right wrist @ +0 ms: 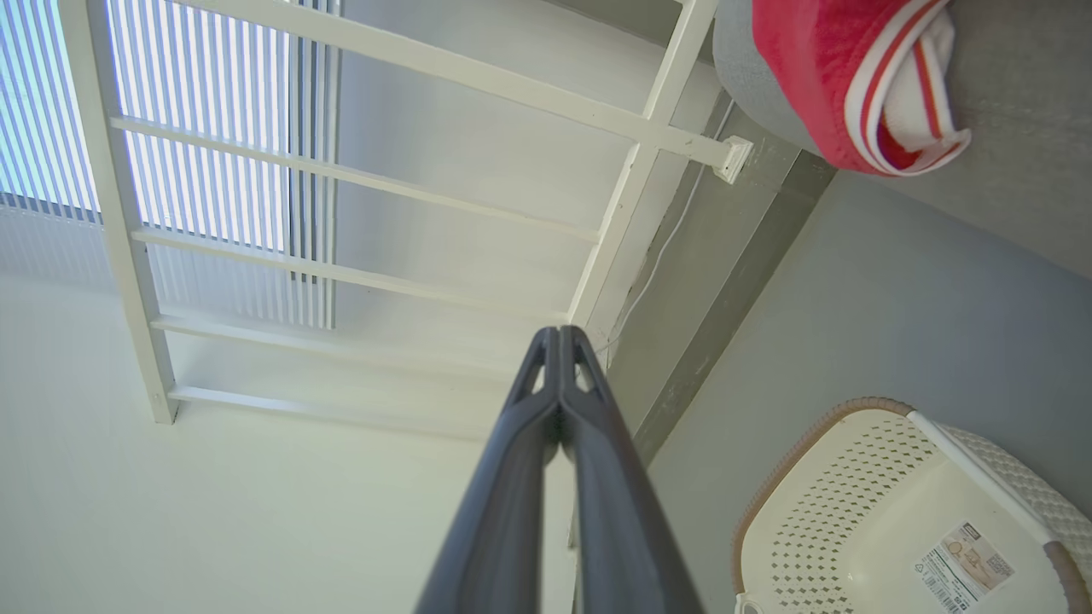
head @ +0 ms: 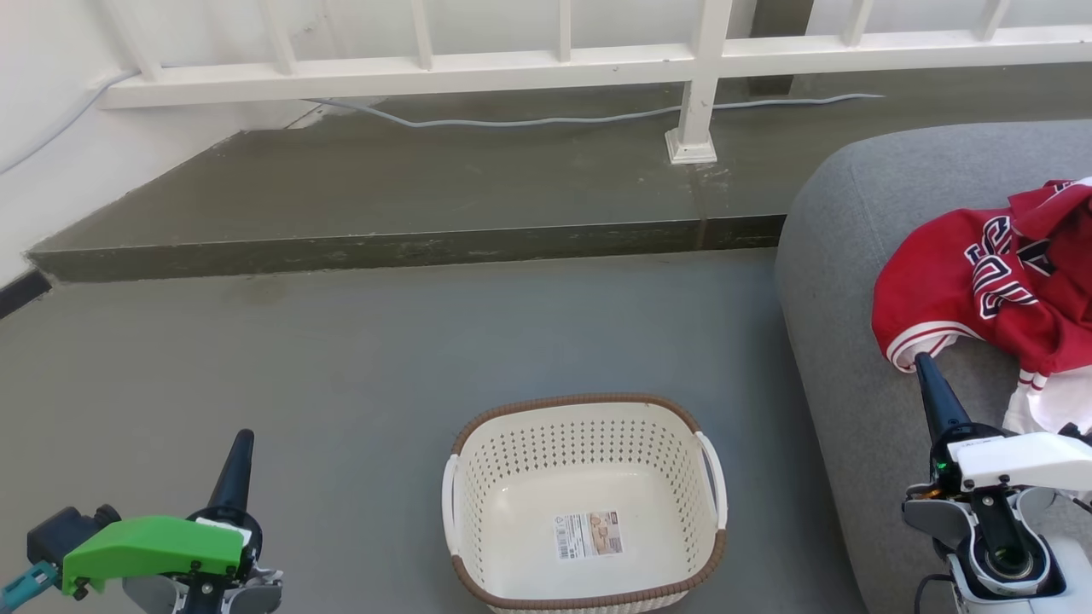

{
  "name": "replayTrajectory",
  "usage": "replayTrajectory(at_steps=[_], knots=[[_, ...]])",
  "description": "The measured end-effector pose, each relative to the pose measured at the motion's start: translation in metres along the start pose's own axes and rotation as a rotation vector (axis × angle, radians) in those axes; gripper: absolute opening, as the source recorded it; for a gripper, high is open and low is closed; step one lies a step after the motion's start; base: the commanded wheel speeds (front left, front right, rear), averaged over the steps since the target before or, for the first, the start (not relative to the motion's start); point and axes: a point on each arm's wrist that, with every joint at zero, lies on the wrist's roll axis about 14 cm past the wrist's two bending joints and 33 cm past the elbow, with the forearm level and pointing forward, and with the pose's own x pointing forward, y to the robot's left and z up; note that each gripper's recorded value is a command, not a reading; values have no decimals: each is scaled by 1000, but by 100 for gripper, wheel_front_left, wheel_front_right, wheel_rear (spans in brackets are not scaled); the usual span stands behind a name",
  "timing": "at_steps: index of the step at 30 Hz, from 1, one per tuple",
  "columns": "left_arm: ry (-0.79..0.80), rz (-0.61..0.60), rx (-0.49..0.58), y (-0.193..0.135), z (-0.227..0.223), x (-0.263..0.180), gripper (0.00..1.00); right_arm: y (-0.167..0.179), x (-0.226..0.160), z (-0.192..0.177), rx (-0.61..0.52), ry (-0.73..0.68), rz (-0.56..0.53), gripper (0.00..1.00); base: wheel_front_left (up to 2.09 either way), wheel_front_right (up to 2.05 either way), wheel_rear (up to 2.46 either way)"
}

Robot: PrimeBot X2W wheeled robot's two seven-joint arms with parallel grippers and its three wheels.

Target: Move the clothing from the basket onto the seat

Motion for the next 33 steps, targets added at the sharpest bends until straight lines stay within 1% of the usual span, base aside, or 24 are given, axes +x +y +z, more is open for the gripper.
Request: replayTrajectory(at_steps=[7, 14, 24, 33], knots=[[-16, 8, -95, 5, 4, -1, 0, 2, 2, 3, 96, -3, 12, 0, 0, 0, 0], [-33, -23, -184, 0, 11, 2, 0, 6, 4, 6, 196, -7, 35, 0, 0, 0, 0], [-60, -36, -313, 3, 20, 2, 0, 7, 5, 8, 342, -11, 54, 0, 0, 0, 0], [-68, -46, -333, 1, 23, 4, 0, 8, 5, 9, 356, -17, 60, 0, 0, 0, 0]])
